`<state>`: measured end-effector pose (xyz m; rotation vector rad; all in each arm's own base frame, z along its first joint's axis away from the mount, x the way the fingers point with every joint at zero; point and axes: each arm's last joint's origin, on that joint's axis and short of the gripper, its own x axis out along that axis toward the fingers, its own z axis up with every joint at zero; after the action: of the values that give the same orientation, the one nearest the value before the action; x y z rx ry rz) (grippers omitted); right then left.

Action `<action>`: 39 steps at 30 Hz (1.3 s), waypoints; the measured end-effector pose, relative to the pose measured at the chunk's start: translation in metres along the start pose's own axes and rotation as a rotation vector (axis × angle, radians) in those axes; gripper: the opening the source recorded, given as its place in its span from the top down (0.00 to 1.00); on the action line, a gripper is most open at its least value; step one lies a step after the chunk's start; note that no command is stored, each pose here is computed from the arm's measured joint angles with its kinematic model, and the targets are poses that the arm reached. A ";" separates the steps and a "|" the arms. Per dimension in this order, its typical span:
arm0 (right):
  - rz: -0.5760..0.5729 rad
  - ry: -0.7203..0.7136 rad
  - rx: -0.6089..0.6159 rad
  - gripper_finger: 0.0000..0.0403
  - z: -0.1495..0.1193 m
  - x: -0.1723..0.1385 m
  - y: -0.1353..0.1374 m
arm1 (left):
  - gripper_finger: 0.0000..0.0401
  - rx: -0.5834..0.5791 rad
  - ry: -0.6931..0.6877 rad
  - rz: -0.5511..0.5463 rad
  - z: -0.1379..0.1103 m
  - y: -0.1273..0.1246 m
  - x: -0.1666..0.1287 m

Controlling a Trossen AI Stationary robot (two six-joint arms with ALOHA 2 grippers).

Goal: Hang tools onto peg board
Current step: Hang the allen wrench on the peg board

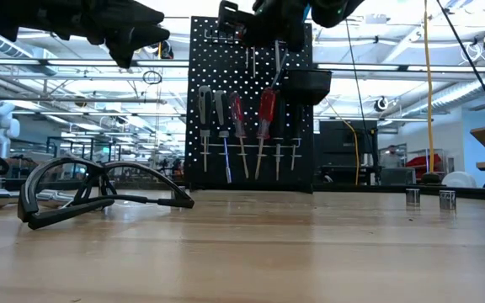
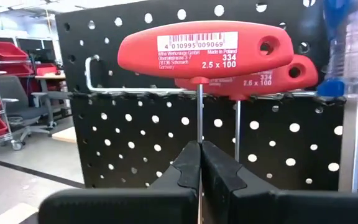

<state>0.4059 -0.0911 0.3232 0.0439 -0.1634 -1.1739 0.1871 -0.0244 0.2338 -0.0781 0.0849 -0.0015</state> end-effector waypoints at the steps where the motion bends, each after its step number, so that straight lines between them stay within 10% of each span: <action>1: -0.002 -0.001 0.001 1.00 0.000 0.001 -0.001 | 0.61 0.002 0.000 0.000 0.000 0.000 0.000; 39: 0.013 0.015 -0.108 0.88 -0.022 0.023 -0.006 | 0.61 0.028 0.000 0.015 0.000 0.000 0.000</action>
<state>0.4123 -0.1155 0.3028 -0.0436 -0.0862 -1.1679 0.1871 -0.0239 0.2337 -0.0498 0.0857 0.0124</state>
